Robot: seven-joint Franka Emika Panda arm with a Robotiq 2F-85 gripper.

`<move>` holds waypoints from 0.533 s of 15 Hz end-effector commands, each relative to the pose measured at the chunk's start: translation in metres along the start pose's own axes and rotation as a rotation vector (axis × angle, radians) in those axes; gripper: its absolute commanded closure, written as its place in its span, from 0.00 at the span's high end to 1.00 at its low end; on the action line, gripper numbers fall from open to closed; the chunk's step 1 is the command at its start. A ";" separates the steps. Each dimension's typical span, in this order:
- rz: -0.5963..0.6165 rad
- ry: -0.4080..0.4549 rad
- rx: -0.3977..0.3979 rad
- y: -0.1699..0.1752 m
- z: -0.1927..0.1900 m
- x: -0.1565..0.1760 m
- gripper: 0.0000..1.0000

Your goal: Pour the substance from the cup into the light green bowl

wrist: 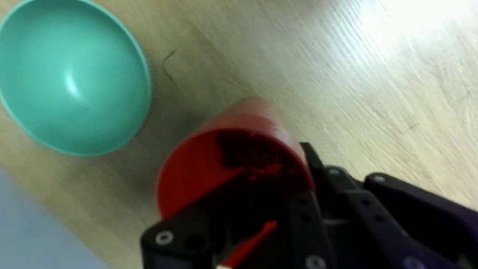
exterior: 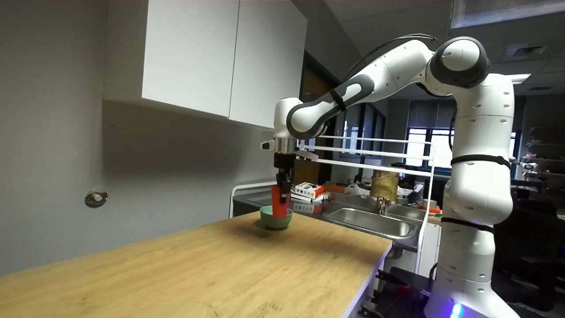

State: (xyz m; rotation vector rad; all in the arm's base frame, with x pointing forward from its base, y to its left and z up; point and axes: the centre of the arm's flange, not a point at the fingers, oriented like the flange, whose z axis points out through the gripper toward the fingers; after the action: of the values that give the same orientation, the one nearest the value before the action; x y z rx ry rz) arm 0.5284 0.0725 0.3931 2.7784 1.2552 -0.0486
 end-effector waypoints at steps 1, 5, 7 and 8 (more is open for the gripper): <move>-0.039 0.099 0.016 0.066 -0.035 -0.019 0.03; -0.086 0.257 0.119 0.144 -0.043 -0.042 0.03; -0.095 0.335 0.197 0.173 -0.040 -0.050 0.03; -0.094 0.366 0.239 0.185 -0.037 -0.052 0.03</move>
State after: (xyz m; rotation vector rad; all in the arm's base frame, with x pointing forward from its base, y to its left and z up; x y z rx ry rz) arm 0.5894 -0.0567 0.4412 2.9323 1.4634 0.2949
